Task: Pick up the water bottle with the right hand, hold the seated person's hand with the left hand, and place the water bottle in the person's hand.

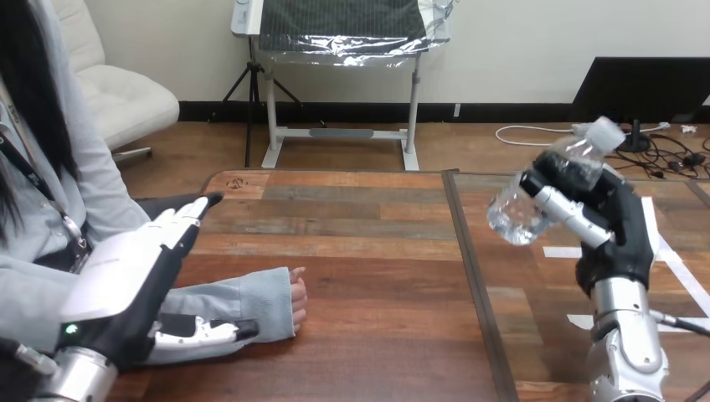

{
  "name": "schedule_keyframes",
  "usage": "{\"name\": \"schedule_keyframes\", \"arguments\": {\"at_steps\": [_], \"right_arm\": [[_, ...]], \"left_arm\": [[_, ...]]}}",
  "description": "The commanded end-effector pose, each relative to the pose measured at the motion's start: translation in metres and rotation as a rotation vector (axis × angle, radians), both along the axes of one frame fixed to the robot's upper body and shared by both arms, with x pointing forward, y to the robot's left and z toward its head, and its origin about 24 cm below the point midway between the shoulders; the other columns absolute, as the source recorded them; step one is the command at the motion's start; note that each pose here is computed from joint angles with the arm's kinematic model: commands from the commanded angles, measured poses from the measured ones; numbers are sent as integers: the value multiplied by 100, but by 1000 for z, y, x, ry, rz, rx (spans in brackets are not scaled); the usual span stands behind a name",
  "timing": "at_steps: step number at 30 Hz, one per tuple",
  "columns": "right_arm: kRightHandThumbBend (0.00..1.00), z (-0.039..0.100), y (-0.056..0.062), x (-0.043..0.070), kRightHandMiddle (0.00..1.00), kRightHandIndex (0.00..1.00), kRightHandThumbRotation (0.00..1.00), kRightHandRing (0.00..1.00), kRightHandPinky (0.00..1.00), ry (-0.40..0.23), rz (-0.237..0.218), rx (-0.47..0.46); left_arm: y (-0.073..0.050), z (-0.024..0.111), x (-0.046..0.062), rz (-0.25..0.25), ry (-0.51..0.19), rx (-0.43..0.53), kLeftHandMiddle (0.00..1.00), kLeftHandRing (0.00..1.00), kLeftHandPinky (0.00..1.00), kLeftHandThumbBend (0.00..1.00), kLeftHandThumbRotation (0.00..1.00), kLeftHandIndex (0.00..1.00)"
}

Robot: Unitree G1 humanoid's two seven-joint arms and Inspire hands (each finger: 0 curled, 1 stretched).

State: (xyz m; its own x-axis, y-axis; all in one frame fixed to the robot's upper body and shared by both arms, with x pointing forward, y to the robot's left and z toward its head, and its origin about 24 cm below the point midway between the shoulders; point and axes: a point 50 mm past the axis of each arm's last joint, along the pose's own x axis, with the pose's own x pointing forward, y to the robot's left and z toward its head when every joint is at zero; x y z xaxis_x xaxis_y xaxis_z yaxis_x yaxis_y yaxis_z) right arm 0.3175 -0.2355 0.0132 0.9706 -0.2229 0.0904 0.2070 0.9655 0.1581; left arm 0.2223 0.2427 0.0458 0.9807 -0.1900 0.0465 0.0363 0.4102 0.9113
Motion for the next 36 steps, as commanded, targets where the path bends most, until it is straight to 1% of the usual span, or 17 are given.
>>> {"name": "schedule_keyframes", "arguments": {"at_steps": [1,6,10,18,21,27,36], "right_arm": [[79,48,4,23,43,45,0,34,31,-231,24,-9],[76,53,3,22,43,44,0,34,30,-272,39,-24],[73,58,3,20,42,44,0,34,30,-315,62,-26],[70,63,1,20,42,43,0,31,27,-365,92,-16],[69,66,1,19,41,43,0,31,26,-383,96,-24],[67,70,1,18,41,43,0,31,26,-413,92,-49],[65,75,2,18,41,43,0,30,26,-453,114,-46]], "left_arm": [[-3,18,14,-41,-53,87,93,94,90,100,39,94],[2,17,16,-31,-35,139,92,93,89,100,38,93],[7,16,17,-28,-8,202,91,92,87,100,38,92],[13,13,20,-22,32,261,90,91,86,100,39,92],[14,11,21,-22,46,278,90,90,85,100,39,91],[16,6,24,-33,57,323,87,87,82,100,40,90],[16,-4,29,-55,93,358,85,84,79,100,41,88]]}}
